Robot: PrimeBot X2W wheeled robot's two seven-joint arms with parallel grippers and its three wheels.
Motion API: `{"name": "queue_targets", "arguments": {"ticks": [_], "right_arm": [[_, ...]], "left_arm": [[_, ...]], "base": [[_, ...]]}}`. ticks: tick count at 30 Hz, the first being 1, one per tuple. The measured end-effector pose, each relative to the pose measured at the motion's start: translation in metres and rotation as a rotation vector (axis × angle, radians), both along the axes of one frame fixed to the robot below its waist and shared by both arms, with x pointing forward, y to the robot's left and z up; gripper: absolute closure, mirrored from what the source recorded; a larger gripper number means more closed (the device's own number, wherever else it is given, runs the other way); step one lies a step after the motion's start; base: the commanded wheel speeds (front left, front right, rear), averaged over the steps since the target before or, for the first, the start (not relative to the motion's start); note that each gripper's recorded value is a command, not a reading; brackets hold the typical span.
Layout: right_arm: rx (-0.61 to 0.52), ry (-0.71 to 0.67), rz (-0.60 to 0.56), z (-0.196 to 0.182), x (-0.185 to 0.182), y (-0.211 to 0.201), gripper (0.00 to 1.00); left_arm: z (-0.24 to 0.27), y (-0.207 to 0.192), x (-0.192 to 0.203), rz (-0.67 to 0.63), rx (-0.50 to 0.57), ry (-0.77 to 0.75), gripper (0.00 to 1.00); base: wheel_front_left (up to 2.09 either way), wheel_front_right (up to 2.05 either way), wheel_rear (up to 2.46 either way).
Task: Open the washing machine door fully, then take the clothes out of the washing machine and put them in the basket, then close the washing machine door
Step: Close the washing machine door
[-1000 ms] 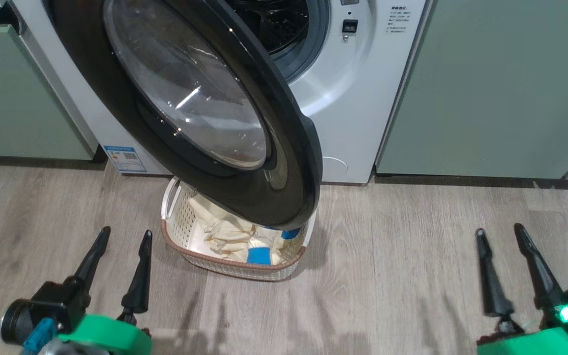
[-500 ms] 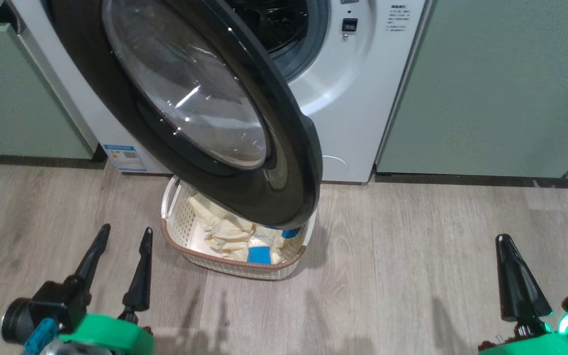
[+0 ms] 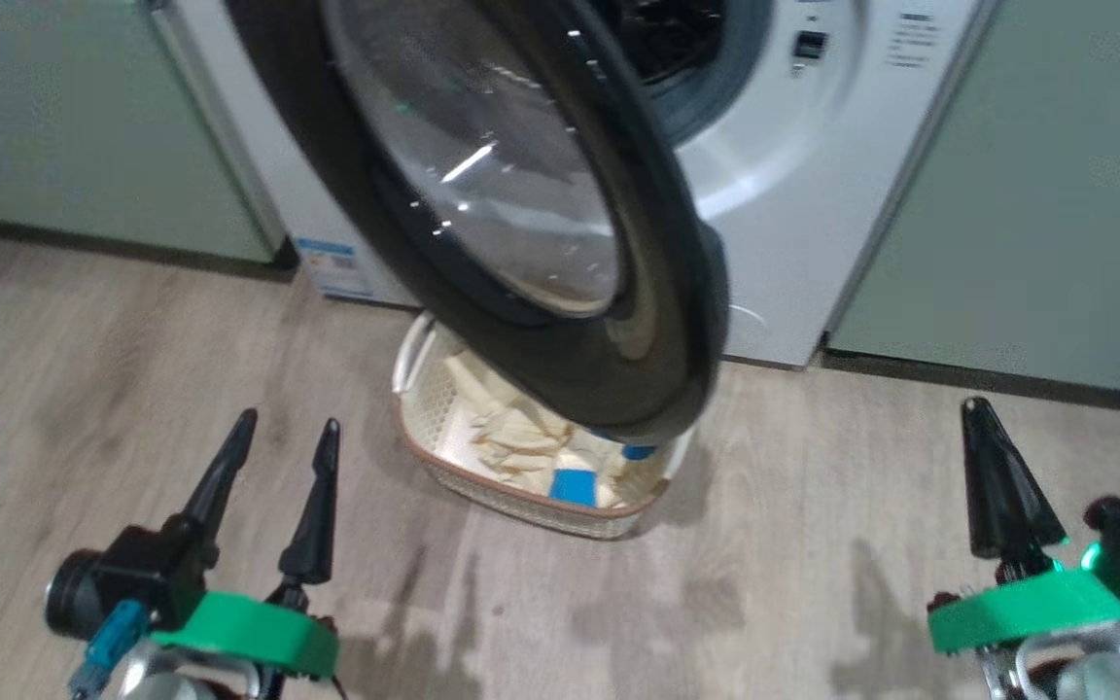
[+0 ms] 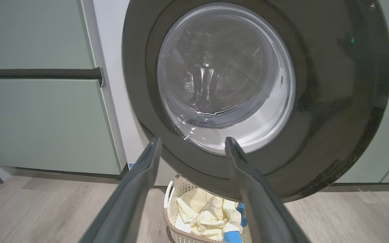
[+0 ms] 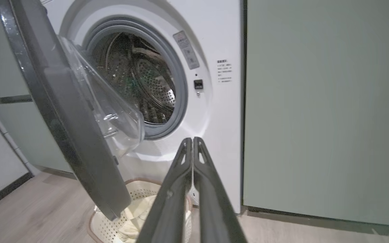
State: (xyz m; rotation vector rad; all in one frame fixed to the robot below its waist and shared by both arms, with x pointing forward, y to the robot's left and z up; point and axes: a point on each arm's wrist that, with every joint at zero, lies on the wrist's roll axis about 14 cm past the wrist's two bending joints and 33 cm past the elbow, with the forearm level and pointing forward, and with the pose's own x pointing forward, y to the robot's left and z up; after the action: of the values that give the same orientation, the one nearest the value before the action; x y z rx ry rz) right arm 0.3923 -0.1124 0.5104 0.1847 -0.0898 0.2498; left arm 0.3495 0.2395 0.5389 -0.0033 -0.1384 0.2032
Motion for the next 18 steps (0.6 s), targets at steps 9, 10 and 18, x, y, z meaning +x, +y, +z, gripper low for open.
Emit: {"name": "queue_targets", "arguments": {"ticks": [9,10,18], "right_arm": [[0.009,-0.018,0.135,0.005,0.037,0.052,1.00],[0.016,-0.024,0.145,0.008,0.042,0.056,1.00],[0.037,-0.062,0.207,0.024,0.063,0.086,1.00]], "left_arm": [[-0.004,0.022,-0.022,0.089,-0.002,0.009,0.00],[-0.004,0.025,-0.025,0.102,-0.002,0.011,0.00],[-0.001,0.040,-0.047,0.165,-0.005,0.001,0.00]], "base": [[0.00,0.00,0.00],[0.00,0.00,0.00],[0.00,0.00,0.00]]}}
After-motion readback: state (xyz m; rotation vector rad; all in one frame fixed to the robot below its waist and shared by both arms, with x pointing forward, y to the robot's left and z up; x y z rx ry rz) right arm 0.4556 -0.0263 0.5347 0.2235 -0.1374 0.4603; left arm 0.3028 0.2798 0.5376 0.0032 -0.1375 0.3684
